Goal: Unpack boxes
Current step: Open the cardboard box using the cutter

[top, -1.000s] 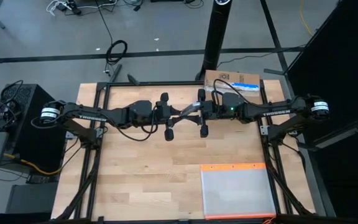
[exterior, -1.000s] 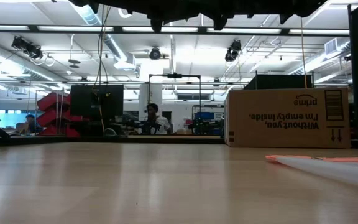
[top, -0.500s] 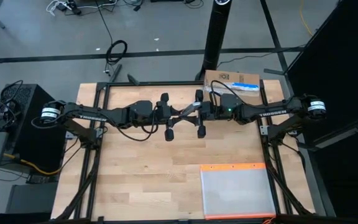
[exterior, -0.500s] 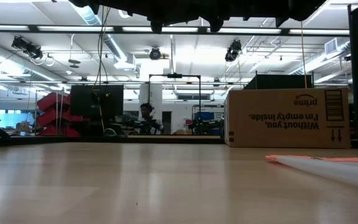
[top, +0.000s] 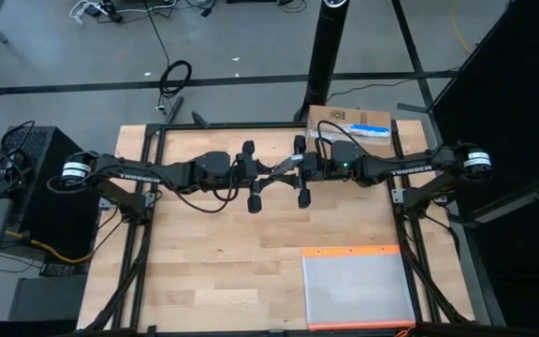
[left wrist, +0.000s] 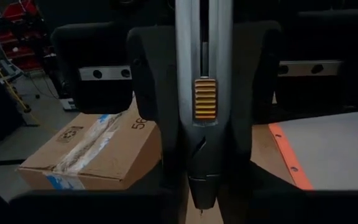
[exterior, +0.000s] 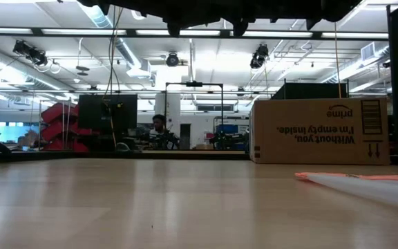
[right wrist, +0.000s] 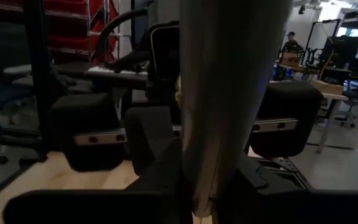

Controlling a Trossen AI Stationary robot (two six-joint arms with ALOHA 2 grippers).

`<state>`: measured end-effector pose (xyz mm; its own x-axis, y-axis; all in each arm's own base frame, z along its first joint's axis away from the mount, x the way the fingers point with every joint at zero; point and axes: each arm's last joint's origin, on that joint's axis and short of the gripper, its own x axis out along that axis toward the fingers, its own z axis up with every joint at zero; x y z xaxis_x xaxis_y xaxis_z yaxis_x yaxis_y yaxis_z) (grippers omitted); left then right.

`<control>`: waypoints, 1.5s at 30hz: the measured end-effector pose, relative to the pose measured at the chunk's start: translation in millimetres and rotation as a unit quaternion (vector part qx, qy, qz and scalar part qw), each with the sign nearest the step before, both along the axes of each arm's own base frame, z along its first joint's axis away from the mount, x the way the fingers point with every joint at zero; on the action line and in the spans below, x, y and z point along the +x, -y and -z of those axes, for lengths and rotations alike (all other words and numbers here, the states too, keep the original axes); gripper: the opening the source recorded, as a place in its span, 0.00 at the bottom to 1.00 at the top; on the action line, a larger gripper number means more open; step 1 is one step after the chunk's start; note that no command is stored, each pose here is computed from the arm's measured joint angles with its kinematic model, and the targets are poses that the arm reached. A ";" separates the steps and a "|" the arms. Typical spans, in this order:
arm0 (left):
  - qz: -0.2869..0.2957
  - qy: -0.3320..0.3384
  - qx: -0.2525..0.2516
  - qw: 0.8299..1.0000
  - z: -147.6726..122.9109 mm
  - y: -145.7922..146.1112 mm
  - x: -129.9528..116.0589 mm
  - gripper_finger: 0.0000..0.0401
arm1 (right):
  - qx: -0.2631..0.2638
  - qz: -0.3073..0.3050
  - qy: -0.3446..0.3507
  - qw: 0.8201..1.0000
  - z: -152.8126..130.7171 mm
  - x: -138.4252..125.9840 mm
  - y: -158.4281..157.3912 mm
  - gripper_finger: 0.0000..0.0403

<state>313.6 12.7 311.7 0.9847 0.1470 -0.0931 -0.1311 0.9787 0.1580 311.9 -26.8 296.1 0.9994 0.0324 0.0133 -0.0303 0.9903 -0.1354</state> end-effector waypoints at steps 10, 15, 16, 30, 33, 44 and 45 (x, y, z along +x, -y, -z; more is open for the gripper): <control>0.002 -0.018 -0.007 1.000 -20.4 6.6 -29.1 0.15 | -0.027 0.029 -0.072 0.997 -7.3 -26.3 -0.5 0.11; 0.002 0.046 0.017 0.999 -27.7 6.4 -20.9 0.14 | -0.038 0.063 -0.129 0.989 0.0 -32.3 1.7 0.11; 0.000 0.043 0.018 0.999 -24.8 5.5 -17.8 0.14 | -0.041 0.080 -0.136 0.987 -0.7 -35.5 3.0 0.11; -0.029 0.008 0.023 0.999 16.8 -8.8 19.0 0.14 | -0.083 0.308 -0.249 0.915 -8.9 -90.3 25.9 0.11; -0.034 -0.027 0.022 0.999 23.5 -11.9 18.2 0.13 | -0.040 0.367 -0.287 0.884 -2.7 -105.5 49.9 0.11; -0.098 -0.146 0.011 0.984 44.7 -14.1 9.5 0.14 | 0.017 0.434 -0.375 0.819 20.9 -124.1 116.0 0.11; -0.099 -0.149 0.009 0.984 45.1 -13.8 9.0 0.14 | 0.013 0.442 -0.379 0.813 19.6 -124.0 121.6 0.11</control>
